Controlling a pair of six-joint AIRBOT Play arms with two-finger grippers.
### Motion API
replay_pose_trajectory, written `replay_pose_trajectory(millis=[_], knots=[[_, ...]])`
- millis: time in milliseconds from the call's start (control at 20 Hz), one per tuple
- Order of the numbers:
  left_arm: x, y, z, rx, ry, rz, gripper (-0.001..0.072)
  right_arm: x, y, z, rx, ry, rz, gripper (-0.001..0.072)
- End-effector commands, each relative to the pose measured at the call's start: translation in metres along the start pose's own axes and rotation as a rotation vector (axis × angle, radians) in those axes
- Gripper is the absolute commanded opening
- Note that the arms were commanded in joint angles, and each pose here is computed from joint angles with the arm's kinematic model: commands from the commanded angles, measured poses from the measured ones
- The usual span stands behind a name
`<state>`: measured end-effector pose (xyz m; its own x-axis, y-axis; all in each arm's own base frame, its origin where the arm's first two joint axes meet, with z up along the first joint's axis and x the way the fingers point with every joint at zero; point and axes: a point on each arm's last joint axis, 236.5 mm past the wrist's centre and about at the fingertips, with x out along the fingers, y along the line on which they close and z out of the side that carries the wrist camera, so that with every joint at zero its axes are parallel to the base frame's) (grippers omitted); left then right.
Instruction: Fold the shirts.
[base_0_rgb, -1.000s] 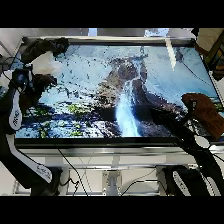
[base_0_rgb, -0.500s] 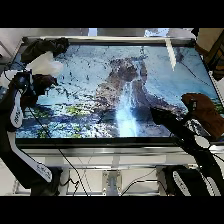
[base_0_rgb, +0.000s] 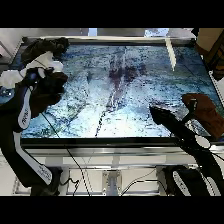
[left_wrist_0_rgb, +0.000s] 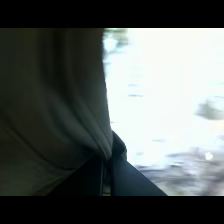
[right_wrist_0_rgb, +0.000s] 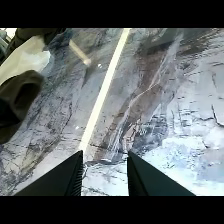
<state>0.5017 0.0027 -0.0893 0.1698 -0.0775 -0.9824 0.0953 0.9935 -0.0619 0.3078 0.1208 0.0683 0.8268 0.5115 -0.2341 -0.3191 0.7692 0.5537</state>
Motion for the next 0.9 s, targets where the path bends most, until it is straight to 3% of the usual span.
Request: replay_pose_trajectory(millis=[0, 250, 550, 650, 850], knots=[[-0.027, -0.082, 0.018, 0.178, -0.056, -0.060, 0.0012, 0.000, 0.007, 0.001, 0.000, 0.003, 0.027, 0.0333], [-0.075, -0.229, 0.029, 0.350, -0.175, -0.251, 0.0012, 0.000, 0.017, 0.024, -0.086, -0.038, 0.040, 0.0334], [-0.100, -0.395, -0.017, 0.493, -0.231, -0.507, 0.0013, 0.007, 0.006, 0.004, -0.113, 0.042, 0.016, 0.0347], [-0.107, -0.438, -0.037, 0.534, -0.251, -0.554, 0.0013, 0.014, -0.006, -0.011, -0.084, 0.094, -0.001, 0.0388], [-0.116, -0.497, -0.078, 0.609, -0.261, -0.606, 0.0013, 0.027, -0.024, -0.042, -0.013, 0.198, -0.022, 0.0398]])
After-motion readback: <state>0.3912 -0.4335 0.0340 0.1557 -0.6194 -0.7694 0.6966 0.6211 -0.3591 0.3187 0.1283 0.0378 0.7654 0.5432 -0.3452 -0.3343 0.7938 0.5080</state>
